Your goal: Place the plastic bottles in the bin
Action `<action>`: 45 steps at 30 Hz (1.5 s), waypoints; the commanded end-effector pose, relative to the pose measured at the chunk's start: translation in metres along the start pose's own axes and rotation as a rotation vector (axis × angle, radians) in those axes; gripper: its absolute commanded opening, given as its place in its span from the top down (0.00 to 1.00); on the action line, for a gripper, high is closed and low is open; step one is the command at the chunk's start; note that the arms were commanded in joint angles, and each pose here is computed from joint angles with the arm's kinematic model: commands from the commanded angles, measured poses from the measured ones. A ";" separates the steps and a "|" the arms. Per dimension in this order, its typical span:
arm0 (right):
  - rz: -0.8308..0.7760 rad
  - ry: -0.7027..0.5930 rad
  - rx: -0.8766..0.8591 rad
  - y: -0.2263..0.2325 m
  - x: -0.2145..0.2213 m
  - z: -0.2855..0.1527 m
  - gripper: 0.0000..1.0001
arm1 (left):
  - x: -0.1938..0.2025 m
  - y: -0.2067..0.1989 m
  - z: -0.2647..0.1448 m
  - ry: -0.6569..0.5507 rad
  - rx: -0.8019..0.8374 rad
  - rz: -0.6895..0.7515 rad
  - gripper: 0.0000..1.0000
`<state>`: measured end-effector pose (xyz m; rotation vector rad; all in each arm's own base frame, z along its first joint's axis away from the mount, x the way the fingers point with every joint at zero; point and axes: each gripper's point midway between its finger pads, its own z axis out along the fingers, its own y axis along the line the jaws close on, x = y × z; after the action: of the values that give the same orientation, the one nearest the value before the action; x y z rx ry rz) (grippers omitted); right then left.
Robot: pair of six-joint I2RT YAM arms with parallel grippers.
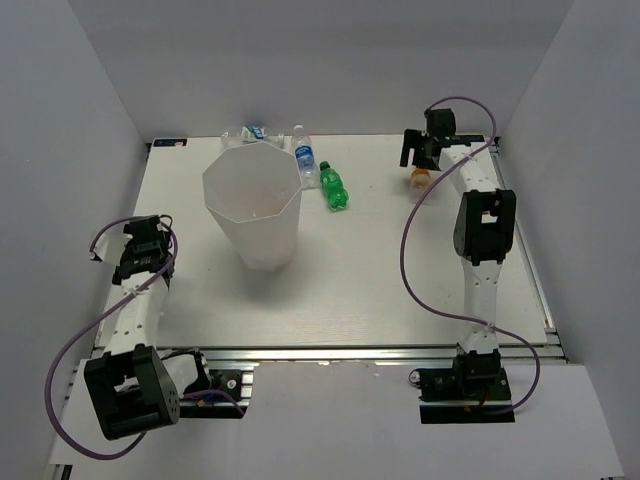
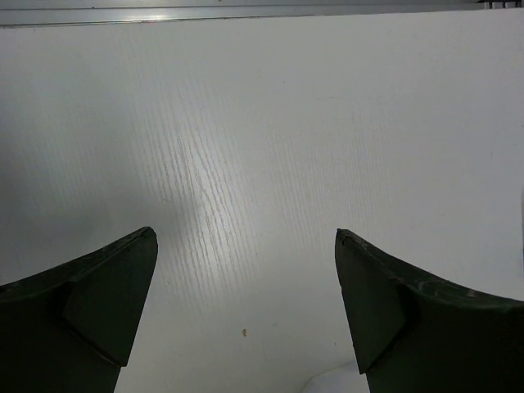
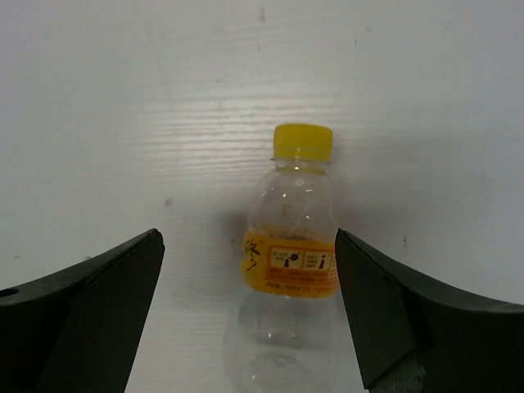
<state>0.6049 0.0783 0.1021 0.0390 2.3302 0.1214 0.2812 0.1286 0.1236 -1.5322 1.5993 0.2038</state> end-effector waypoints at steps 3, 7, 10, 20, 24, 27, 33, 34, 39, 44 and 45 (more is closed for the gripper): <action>0.052 0.078 0.003 -0.014 0.030 0.016 0.11 | -0.009 -0.014 0.002 0.006 0.035 -0.029 0.02; 0.058 0.156 -0.027 -0.010 0.059 0.026 0.32 | -0.006 -0.012 0.004 0.013 0.043 -0.033 0.02; 0.066 0.160 -0.060 -0.003 0.056 0.018 0.65 | -0.005 -0.010 0.004 0.017 0.035 -0.023 0.02; -0.285 -0.379 -0.527 0.176 -0.095 -0.217 0.70 | 0.014 -0.022 0.002 0.096 0.143 0.023 0.02; -0.347 -0.592 -0.687 0.263 -0.099 -0.305 0.68 | 0.028 -0.020 0.003 0.142 0.170 0.036 0.02; -0.423 -0.567 -0.813 0.340 -0.059 -0.324 0.64 | 0.037 -0.022 0.006 0.156 0.210 0.030 0.02; -0.487 -0.509 -0.847 0.419 -0.035 -0.325 0.22 | 0.038 -0.032 0.005 0.167 0.256 0.060 0.02; -0.492 -0.501 -0.848 0.422 -0.031 -0.325 0.18 | 0.037 -0.032 0.004 0.155 0.258 0.058 0.02; -0.537 -0.529 -0.825 0.414 -0.024 -0.335 0.11 | 0.040 -0.039 0.002 0.162 0.300 0.055 0.02; -0.579 -0.631 -0.833 0.397 -0.053 -0.389 0.11 | 0.039 -0.044 0.004 0.166 0.312 0.071 0.02; -0.573 -0.669 -0.836 0.392 -0.065 -0.407 0.11 | 0.040 -0.043 0.005 0.167 0.306 0.077 0.02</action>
<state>0.3813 0.4686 0.3191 -0.9418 1.7170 0.6560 0.3208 0.0932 0.1048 -1.3200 1.7364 -0.1151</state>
